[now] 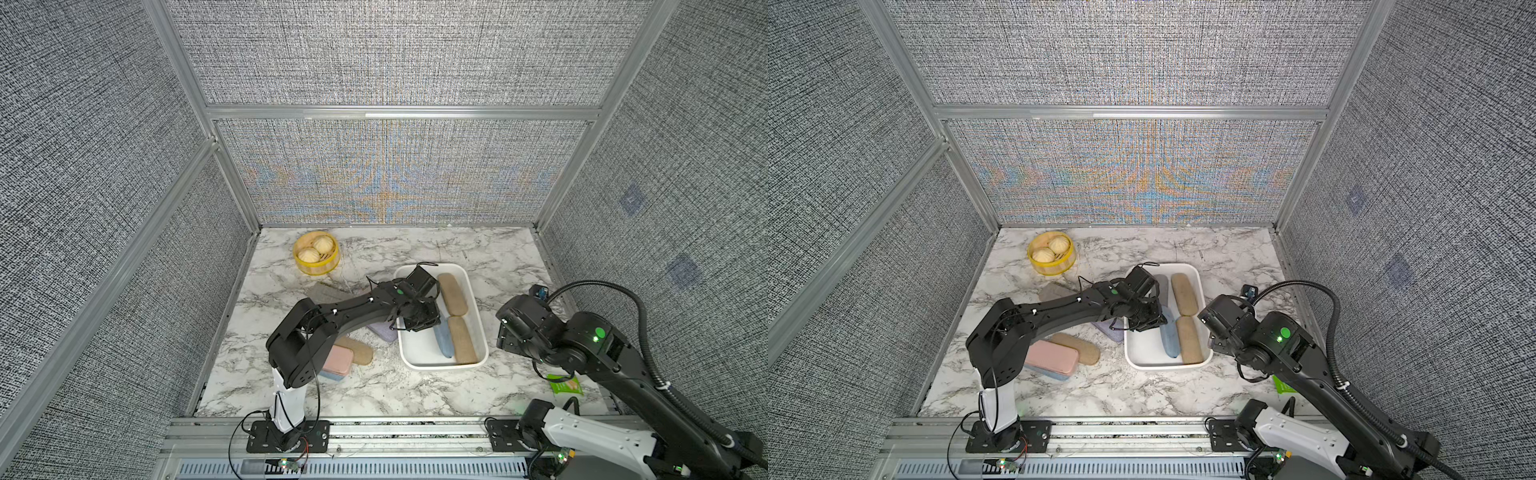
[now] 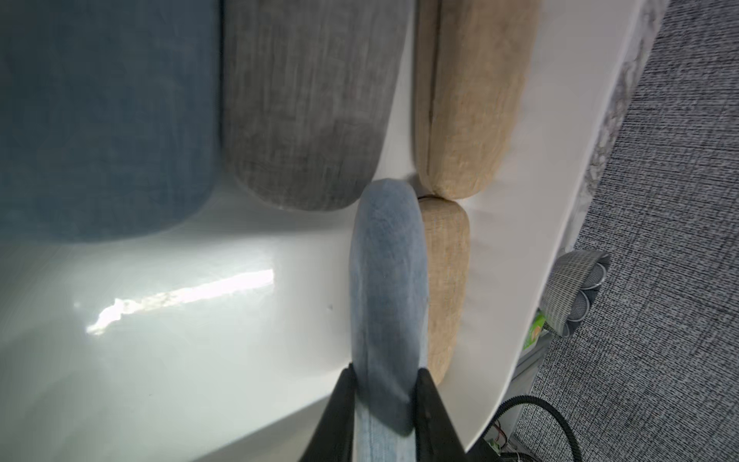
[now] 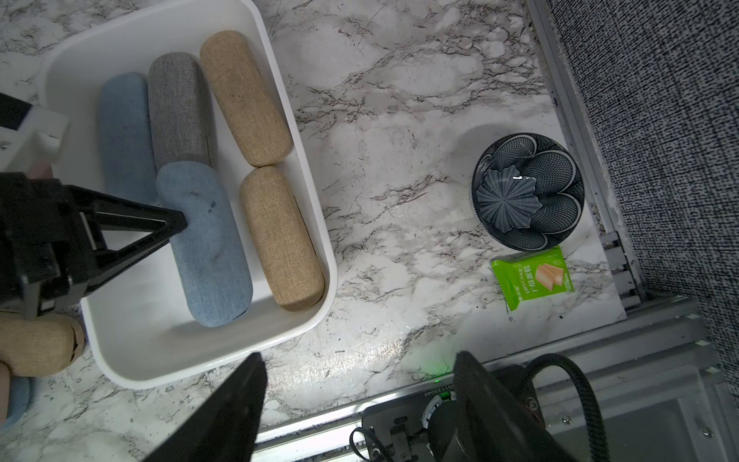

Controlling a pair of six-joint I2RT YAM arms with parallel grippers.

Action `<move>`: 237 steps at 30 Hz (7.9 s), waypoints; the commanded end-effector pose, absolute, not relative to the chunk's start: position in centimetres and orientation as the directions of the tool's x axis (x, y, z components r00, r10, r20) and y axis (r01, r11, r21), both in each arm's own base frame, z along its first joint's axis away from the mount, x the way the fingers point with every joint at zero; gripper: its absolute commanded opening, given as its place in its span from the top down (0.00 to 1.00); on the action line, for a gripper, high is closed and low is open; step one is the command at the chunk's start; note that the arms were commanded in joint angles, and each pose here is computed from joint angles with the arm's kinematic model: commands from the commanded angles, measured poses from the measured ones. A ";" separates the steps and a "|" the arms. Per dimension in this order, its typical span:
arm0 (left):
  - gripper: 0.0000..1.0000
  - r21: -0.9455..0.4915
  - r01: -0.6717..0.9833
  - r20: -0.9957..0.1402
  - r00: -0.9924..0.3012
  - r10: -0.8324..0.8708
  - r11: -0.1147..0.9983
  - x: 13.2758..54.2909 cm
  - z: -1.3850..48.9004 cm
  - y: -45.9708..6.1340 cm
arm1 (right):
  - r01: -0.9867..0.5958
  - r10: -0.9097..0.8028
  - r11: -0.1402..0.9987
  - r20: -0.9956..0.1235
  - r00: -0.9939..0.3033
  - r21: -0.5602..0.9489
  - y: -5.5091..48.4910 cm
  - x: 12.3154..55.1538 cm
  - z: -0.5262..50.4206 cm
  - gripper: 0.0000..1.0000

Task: Put the glasses cases into the storage boxes
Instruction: Place the glasses case in the storage box, then adjust the glasses case in the storage box, then pick up the glasses case at the center of the board, then place the glasses case in the storage box, then move the storage box to the center of the board.

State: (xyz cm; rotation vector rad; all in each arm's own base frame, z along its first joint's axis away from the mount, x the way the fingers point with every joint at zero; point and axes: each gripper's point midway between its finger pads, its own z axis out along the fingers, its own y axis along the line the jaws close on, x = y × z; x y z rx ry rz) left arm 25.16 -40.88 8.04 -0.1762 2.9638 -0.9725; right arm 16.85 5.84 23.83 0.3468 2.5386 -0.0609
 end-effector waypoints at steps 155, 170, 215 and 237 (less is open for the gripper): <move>0.12 -0.365 -0.413 -0.372 -0.757 -0.537 0.835 21.5 15.1 -7.0 | -0.393 -0.363 0.918 -0.300 -0.882 0.045 35.3 22.0 15.9 0.57; 0.15 -0.394 -0.355 -0.335 -0.804 -0.492 0.848 22.2 14.4 -8.7 | -0.136 -0.126 0.985 -0.096 -0.987 0.110 29.7 22.7 10.2 0.58; 0.14 -0.365 -0.366 -0.315 -0.816 -0.484 0.856 21.6 13.0 -8.4 | -0.051 -0.064 0.994 -0.141 -0.988 -0.093 28.6 21.4 5.7 0.22; 0.14 -0.383 -0.377 -0.300 -0.813 -0.499 0.844 21.7 12.9 -8.8 | -0.027 -0.037 0.992 -0.084 -0.996 -0.124 23.8 14.3 5.2 0.23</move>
